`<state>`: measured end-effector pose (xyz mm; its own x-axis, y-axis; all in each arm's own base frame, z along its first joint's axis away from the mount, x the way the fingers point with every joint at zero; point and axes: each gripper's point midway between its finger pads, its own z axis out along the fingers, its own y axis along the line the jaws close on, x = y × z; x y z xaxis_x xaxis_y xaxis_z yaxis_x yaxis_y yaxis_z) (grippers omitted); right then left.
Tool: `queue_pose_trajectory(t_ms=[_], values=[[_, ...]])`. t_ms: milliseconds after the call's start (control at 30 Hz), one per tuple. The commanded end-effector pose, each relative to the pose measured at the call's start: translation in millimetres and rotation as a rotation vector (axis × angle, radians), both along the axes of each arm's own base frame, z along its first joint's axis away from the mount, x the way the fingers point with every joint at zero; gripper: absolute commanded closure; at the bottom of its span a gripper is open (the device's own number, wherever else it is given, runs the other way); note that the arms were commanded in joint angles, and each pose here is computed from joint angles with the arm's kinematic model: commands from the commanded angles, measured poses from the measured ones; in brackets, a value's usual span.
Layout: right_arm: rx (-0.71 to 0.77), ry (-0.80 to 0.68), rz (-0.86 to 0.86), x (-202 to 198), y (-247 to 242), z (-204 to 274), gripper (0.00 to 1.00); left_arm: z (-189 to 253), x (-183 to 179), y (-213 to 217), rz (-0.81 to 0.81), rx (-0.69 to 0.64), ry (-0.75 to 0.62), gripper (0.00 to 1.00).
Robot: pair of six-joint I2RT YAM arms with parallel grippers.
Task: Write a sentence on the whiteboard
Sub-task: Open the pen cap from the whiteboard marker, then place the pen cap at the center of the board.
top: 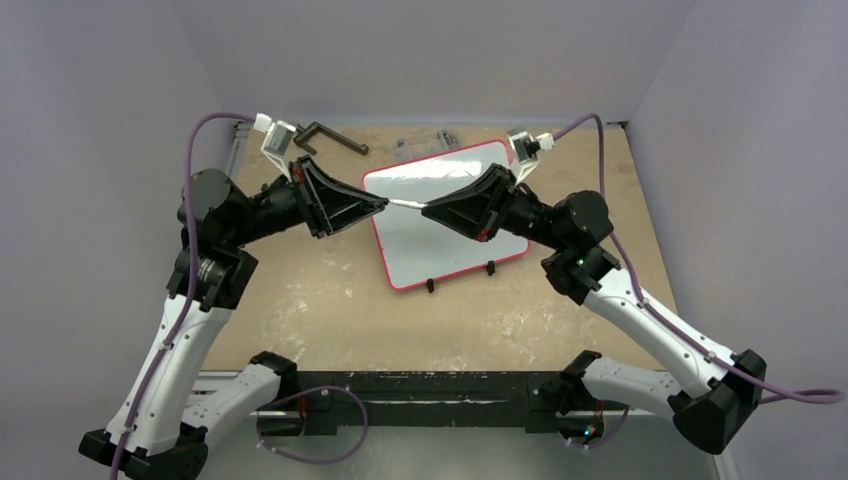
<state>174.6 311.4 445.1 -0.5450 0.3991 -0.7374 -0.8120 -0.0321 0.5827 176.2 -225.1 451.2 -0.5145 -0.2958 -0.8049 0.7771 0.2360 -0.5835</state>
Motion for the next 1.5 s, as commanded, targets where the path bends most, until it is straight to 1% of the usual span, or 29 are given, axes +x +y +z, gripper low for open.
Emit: queue_pose_trajectory(t_ms=[0,133,433,633,1067,1167,1233,1333,1467], values=[[0.063,-0.09,-0.06,-9,-17,25,1.0,5,9,11,0.098,-0.007,-0.035,1.0],[0.057,-0.108,-0.086,-11,-23,26,1.0,1,11,15,0.127,-0.003,-0.029,1.0],[0.036,-0.099,-0.103,-14,-28,17,1.0,-6,18,29,0.189,0.003,-0.007,1.0],[0.01,-0.09,-0.124,-13,-31,8,1.0,-13,26,50,0.262,0.0,0.028,1.0],[-0.031,-0.086,-0.164,-15,-42,-4,1.0,-45,39,86,0.412,0.015,0.108,1.0],[-0.043,-0.082,-0.175,-15,-44,-8,1.0,-59,45,99,0.488,0.038,0.146,1.0],[-0.058,-0.079,-0.191,-14,-46,-12,1.0,-74,51,112,0.582,0.082,0.185,1.0],[-0.09,-0.067,-0.233,-10,-50,-20,1.0,-108,58,135,0.735,0.164,0.292,1.0],[-0.148,-0.04,-0.291,-2,-56,-34,1.0,-161,62,155,0.845,0.253,0.449,1.0]])
